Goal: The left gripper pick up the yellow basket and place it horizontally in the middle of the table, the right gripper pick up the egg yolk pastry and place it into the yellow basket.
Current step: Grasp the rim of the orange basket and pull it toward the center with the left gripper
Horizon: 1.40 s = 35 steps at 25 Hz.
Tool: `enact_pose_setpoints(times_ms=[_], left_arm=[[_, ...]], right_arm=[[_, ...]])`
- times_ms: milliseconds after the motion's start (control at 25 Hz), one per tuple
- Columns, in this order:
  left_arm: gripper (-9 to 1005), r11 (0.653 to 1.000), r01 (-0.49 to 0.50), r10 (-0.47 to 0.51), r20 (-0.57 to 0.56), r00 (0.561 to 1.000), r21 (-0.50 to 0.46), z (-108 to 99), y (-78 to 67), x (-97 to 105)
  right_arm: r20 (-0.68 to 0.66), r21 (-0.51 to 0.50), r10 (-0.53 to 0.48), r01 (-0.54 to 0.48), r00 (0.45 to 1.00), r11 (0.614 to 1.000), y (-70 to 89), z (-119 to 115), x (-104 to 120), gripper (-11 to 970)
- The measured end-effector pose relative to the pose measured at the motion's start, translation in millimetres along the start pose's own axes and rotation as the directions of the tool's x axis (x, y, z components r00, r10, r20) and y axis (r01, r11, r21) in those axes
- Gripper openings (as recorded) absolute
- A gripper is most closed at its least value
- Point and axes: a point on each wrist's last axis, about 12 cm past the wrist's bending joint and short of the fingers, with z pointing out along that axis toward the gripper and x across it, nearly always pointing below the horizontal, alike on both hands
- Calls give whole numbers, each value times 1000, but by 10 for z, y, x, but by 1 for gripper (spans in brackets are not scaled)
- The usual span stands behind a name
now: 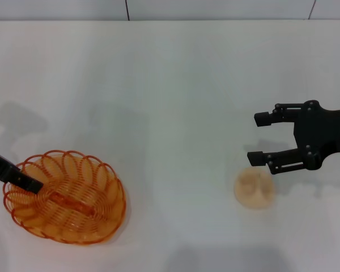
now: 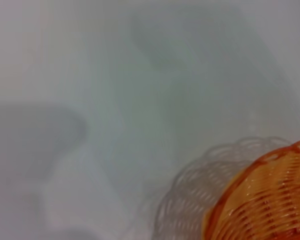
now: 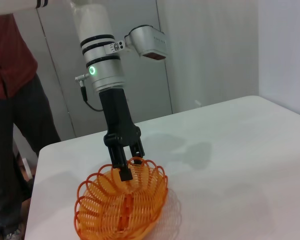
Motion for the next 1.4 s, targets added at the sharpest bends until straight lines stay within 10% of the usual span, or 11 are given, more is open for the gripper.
enact_pose_setpoints(times_ms=[800, 1400], left_arm=[[294, 1000, -4, 3, -65, 998, -4, 84, -28, -15], [180, 999, -35, 35, -86, 996, 2, 93, -66, -70]], right_arm=[[0, 3, 0, 0, 1000, 1000, -4, -3, 0, 827], [1, 5, -5, 4, 1000, 1000, -6, -6, -5, 828]])
